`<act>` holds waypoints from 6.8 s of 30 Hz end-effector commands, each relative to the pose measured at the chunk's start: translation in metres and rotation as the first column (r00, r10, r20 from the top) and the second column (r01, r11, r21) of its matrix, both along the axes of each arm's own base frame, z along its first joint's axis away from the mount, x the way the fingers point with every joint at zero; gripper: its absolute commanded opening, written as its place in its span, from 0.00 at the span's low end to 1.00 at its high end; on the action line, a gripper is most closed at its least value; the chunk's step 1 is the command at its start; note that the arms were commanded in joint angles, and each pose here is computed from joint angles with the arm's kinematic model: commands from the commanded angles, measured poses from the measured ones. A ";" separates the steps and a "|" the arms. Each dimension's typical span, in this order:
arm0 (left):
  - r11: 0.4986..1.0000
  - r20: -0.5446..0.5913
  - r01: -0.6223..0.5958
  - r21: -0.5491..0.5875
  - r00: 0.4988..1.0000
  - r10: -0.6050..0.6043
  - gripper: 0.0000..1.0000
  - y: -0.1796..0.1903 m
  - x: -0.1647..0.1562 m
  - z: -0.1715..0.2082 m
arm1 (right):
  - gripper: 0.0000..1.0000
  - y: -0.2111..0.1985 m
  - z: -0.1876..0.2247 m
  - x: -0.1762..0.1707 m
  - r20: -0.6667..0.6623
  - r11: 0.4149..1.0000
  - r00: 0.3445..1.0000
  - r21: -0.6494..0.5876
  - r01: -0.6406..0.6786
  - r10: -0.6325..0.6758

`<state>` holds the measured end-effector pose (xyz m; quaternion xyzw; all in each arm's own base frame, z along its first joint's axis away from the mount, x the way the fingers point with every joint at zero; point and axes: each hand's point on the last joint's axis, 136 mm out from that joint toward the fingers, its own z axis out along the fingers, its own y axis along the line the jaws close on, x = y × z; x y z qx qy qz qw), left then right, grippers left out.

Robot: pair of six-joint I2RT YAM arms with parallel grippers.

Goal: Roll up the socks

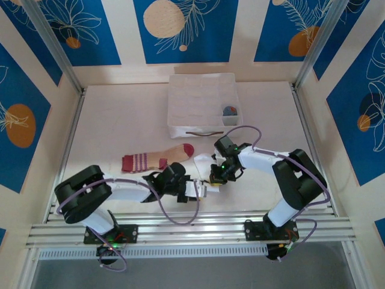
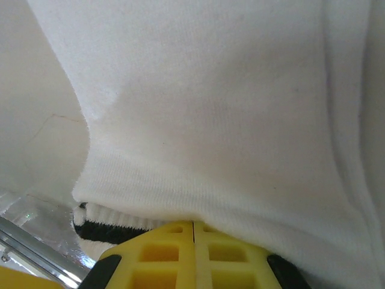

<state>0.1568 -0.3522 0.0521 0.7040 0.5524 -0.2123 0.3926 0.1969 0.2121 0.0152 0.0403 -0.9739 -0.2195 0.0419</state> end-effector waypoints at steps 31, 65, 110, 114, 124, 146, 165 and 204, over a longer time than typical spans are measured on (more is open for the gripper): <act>0.967 -0.497 0.164 0.193 0.867 -0.048 0.00 -0.023 -0.020 -0.025 | 0.30 -0.019 0.039 -0.011 0.076 0.948 0.989 0.304 0.098 -0.127; 0.936 -0.788 -0.149 0.320 0.506 0.350 0.02 -0.012 0.045 -0.044 | 0.06 -0.014 0.008 -0.027 0.018 0.984 1.000 0.175 0.004 -0.007; 0.990 -0.092 0.065 0.127 0.994 -0.054 0.00 -0.001 -0.008 -0.032 | 0.22 0.003 0.016 -0.002 -0.127 0.950 0.992 0.306 0.060 -0.021; 0.985 -0.261 0.096 0.147 0.964 -0.055 0.00 0.000 -0.020 -0.034 | 0.22 -0.005 0.007 0.001 -0.136 0.958 0.990 0.277 0.073 -0.036; 0.967 -0.605 0.091 0.239 0.793 0.075 0.00 0.005 -0.022 -0.036 | 0.25 -0.007 0.001 0.017 -0.070 0.959 0.993 0.263 0.106 -0.091; 0.897 -0.783 -0.102 0.430 0.453 0.427 0.03 0.011 0.023 -0.066 | 0.32 -0.013 0.005 -0.019 0.051 0.972 0.994 0.217 0.085 -0.098; 0.994 -0.221 -0.061 -0.091 0.974 0.040 0.37 0.015 0.035 0.045 | 0.07 -0.023 -0.029 -0.020 -0.099 0.995 0.994 -0.090 0.033 -0.042; 0.998 -0.403 0.060 0.029 0.914 -0.043 0.00 -0.010 -0.013 -0.009 | 0.37 -0.009 0.051 0.009 0.168 0.974 0.983 0.223 0.040 -0.079</act>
